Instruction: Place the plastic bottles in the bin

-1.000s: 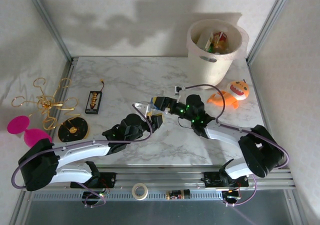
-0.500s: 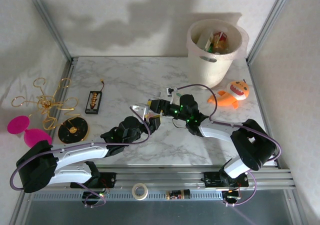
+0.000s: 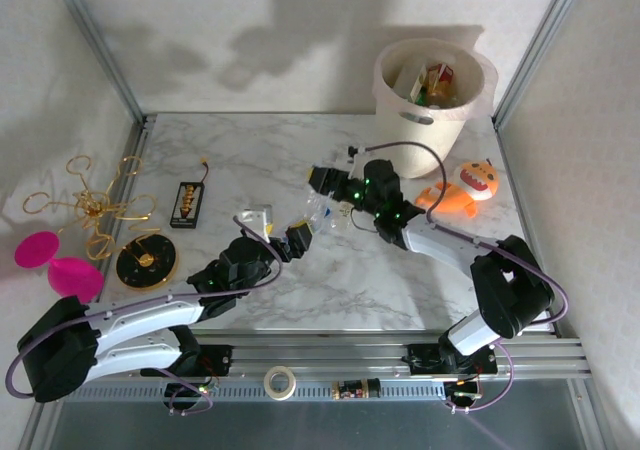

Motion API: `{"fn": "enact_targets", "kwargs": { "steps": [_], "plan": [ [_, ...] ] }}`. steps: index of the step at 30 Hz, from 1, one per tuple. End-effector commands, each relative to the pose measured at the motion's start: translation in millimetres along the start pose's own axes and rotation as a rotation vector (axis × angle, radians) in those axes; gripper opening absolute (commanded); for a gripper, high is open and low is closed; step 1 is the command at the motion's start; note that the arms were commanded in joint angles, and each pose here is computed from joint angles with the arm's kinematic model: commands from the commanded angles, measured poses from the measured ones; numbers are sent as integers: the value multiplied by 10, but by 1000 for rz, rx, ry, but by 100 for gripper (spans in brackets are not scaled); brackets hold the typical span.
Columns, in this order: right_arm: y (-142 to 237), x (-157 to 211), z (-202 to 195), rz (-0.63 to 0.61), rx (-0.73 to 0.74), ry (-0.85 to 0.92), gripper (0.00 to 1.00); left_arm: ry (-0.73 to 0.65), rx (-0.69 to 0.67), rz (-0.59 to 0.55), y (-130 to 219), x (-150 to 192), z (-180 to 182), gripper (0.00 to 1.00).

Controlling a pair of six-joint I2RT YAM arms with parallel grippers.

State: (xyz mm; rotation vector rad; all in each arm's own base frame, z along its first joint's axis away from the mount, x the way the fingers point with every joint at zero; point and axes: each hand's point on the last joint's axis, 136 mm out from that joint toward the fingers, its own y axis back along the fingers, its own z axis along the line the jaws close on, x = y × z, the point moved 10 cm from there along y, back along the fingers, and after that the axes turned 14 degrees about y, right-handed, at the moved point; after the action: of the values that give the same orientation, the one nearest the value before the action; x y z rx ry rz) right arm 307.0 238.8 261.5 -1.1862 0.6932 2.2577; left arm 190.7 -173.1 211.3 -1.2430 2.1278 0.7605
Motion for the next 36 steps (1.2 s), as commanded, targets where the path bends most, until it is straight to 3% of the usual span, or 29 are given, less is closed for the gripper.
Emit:
{"fn": "enact_targets", "kwargs": {
  "steps": [1, 13, 20, 28, 36],
  "plan": [
    [118, -444, -59, -63, 95, 126, 56, 127, -15, -87, 51, -117, 137, 100],
    [752, -1833, -292, -347, 346, 341, 57, 277, -171, -118, 42, -95, 559, 100],
    [987, -2462, -635, -484, 476, 343, 57, 283, -180, -45, -96, -18, 555, 100],
    [1005, -2763, -1167, -512, 638, 317, 56, 254, -150, 22, -182, 17, 490, 100],
    [962, -2600, -1611, -396, 783, 297, 58, 246, -161, 9, -156, 11, 510, 100]
  ]
}}
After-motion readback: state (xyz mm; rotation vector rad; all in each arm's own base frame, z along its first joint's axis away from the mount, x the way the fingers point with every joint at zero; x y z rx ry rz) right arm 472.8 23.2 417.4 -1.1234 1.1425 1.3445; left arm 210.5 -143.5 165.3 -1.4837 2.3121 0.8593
